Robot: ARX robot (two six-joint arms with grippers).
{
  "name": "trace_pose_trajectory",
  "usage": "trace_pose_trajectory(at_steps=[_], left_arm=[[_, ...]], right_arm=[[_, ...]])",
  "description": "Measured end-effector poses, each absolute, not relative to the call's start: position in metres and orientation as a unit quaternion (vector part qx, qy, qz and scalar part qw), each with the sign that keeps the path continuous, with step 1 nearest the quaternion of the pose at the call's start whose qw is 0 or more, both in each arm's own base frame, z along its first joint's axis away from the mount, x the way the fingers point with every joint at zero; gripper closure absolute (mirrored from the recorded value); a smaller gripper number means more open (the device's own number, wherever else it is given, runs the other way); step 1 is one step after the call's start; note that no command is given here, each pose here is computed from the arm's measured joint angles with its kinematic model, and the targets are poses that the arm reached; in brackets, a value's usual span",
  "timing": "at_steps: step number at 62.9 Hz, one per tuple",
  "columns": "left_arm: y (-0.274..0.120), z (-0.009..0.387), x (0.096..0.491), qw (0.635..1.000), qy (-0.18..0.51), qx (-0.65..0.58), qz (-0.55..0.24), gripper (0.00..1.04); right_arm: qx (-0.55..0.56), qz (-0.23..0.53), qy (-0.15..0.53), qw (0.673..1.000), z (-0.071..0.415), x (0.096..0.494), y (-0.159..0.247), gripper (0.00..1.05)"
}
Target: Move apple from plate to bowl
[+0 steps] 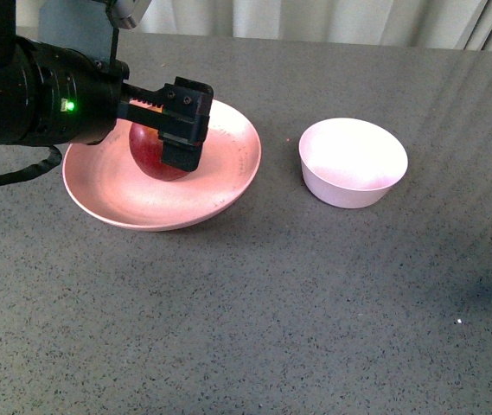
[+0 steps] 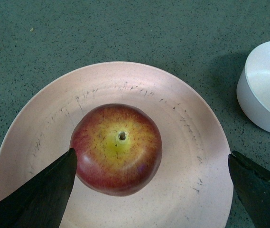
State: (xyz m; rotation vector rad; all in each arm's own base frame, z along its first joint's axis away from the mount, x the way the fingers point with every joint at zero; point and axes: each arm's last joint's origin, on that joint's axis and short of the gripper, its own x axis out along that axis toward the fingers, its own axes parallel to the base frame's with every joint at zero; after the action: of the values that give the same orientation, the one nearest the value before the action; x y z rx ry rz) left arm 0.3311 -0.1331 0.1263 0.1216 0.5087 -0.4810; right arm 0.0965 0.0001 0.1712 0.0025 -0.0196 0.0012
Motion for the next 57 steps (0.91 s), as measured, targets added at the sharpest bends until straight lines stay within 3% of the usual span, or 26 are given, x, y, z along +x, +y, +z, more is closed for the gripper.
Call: trace_pose_trajectory(at_steps=[57], left_arm=[[-0.144, 0.095, 0.372, 0.941, 0.267, 0.076, -0.196, 0.09]], right_arm=[[0.001, 0.001, -0.010, 1.000, 0.171, 0.097, 0.000, 0.09]])
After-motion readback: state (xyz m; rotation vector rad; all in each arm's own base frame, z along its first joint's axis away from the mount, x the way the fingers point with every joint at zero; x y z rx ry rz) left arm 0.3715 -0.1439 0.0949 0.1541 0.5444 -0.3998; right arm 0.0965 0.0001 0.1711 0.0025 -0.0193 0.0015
